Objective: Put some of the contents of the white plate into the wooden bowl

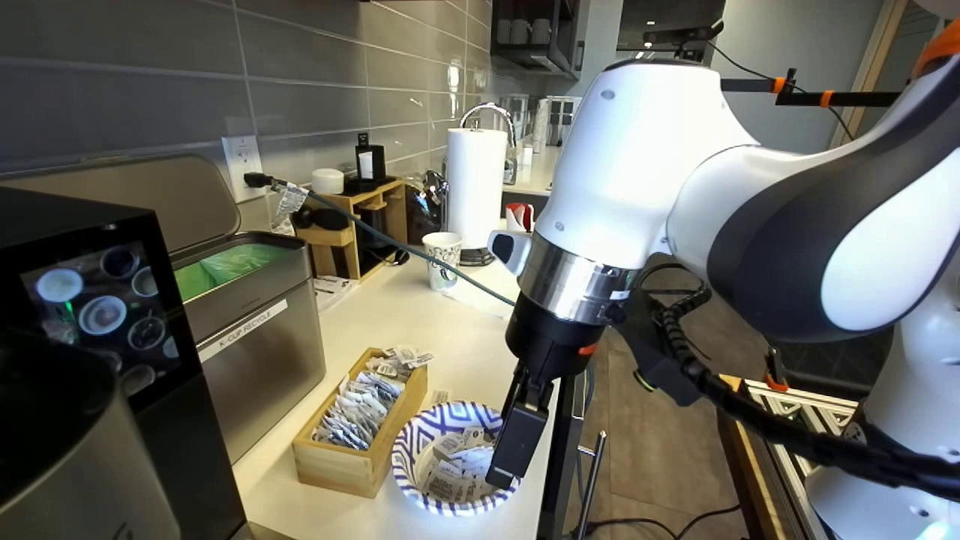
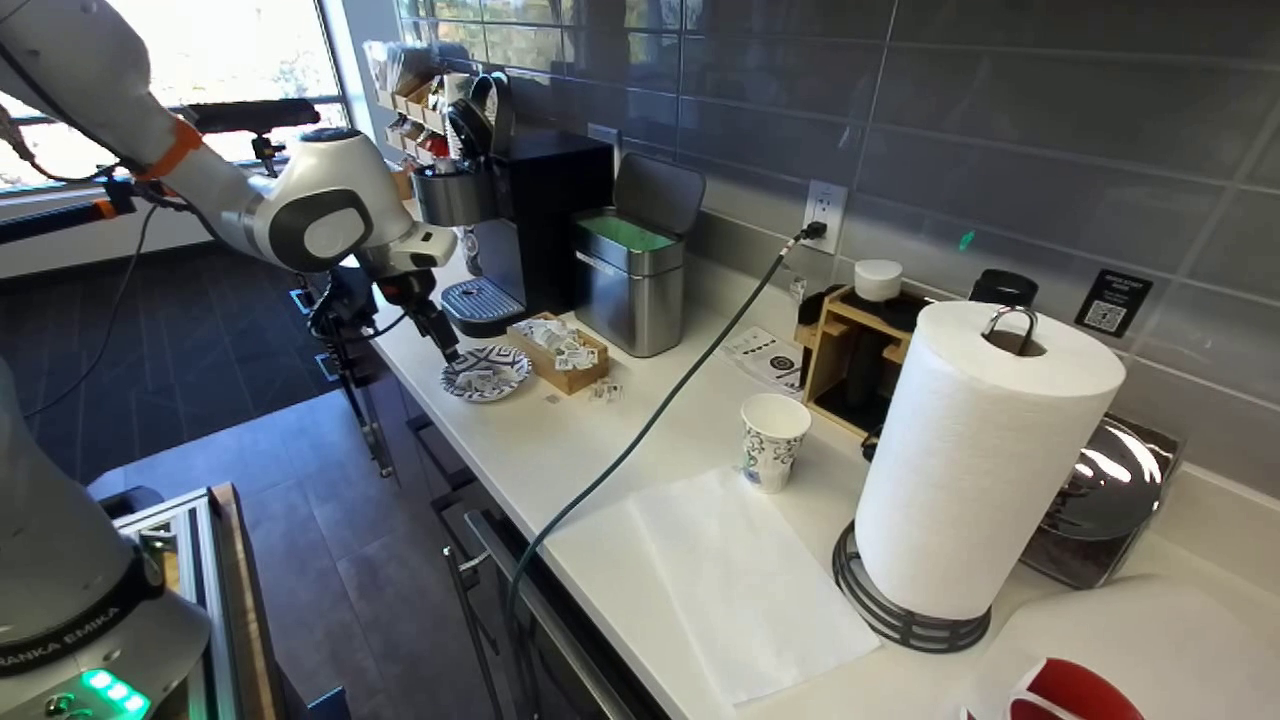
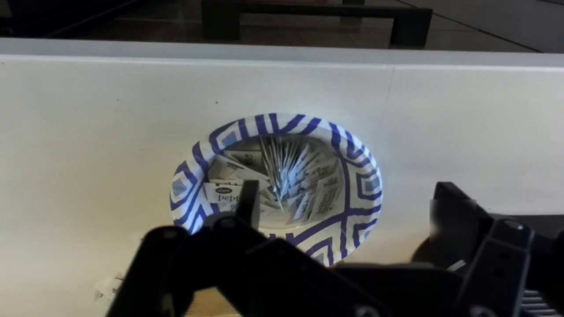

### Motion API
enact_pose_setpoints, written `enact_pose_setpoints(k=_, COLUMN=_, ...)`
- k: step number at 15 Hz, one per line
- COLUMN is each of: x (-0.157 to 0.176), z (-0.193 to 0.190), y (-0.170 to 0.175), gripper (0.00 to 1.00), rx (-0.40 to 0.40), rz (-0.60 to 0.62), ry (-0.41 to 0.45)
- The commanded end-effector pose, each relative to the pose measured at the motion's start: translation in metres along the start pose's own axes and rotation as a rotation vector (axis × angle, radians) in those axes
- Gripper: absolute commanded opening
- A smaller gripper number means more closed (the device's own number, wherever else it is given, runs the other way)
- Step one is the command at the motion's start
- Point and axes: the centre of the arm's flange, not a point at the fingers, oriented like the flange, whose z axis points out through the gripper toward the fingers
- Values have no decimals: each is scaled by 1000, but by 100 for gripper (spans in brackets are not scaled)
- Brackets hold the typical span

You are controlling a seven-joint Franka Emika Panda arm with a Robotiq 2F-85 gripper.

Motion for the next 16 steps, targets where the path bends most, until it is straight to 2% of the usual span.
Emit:
enact_pose_setpoints(k=1, x=19, z=23, y=5, gripper=100, rx=-34, rz=7, ry=-3)
enact_pose_setpoints(k=5, x=28, z=35, y=15, gripper=99, rx=-64, rz=29, ry=-24)
enact_pose_setpoints(k=8, x=32, z=42, y=17, gripper=88, rx=-71, rz=41, ry=-31)
enact_pose_setpoints(k=9, x=33, z=44, y=16, gripper=88, rx=-71, rz=45, ry=-33)
enact_pose_setpoints(k=10, x=35, z=46, y=15, gripper=80, rx=-71, rz=52, ry=-33)
enact_pose_setpoints(k=11, x=36, z=48, y=15, gripper=84, rx=-73, rz=56, ry=-36)
enact_pose_setpoints(k=16, x=38, z=60, y=14, gripper=80, rx=-90, rz=74, ry=-50)
